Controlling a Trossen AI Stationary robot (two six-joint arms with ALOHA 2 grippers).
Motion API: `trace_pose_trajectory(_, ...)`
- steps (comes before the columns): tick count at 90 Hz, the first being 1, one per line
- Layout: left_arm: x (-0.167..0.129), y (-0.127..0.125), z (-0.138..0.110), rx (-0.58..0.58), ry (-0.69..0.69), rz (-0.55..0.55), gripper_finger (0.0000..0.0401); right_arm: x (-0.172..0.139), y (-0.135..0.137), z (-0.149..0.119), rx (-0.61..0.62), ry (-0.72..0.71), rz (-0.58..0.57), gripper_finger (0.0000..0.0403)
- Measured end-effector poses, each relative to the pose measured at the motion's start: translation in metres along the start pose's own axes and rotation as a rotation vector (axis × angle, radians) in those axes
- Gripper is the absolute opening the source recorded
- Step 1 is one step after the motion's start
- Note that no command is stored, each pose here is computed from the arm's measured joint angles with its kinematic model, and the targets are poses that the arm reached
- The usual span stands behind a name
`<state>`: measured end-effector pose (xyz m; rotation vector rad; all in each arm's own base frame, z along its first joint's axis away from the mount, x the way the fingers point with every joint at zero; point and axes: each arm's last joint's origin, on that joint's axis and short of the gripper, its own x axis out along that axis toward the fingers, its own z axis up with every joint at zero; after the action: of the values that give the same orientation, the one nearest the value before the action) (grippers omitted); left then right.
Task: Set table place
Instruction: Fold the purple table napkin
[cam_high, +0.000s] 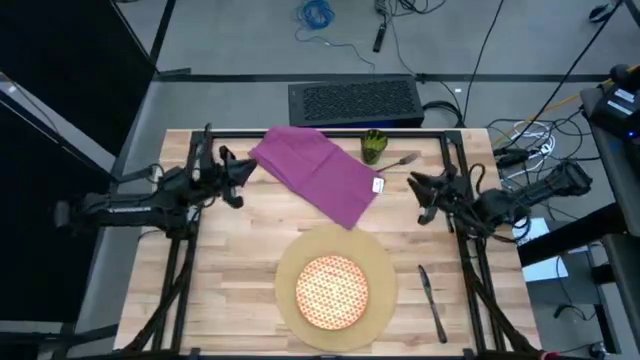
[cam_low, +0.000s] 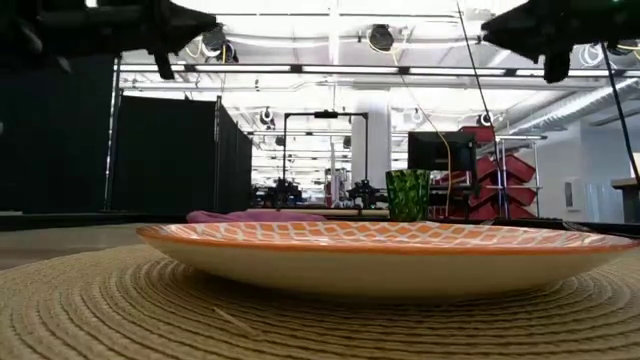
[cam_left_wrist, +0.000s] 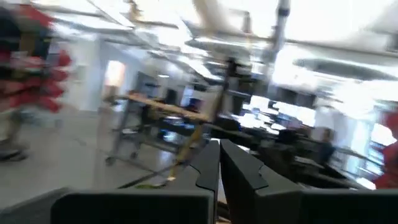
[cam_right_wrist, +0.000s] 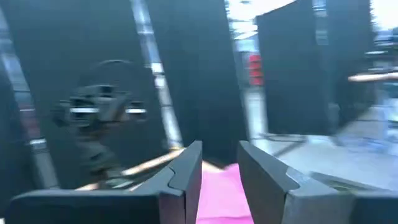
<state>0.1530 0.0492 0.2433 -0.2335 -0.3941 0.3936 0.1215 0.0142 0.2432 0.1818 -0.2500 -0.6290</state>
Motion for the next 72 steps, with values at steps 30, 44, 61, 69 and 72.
trace_pose_trajectory(30, 0.056, 0.017, -0.012, 0.120, 0.267, 0.262, 0.0000, 0.024, -0.013, 0.003, -0.029, 0.209, -0.163, 0.0191)
trace_pose_trajectory(44, 0.066, 0.021, 0.007, 0.180, 0.286, 0.305, 0.0000, 0.031, -0.013, 0.017, -0.037, 0.143, -0.180, 0.0231)
trace_pose_trajectory(61, 0.061, 0.031, -0.015, 0.128, 0.492, 0.349, 0.0000, 0.035, -0.012, 0.008, 0.050, 0.226, -0.116, 0.0234)
trace_pose_trajectory(69, 0.066, 0.033, -0.037, 0.115, 0.591, 0.298, 0.0000, 0.040, -0.014, -0.006, 0.083, 0.334, -0.106, 0.0224)
trace_pose_trajectory(72, 0.070, 0.033, -0.044, 0.113, 0.606, 0.275, 0.0000, 0.043, -0.015, -0.010, 0.088, 0.359, -0.115, 0.0219)
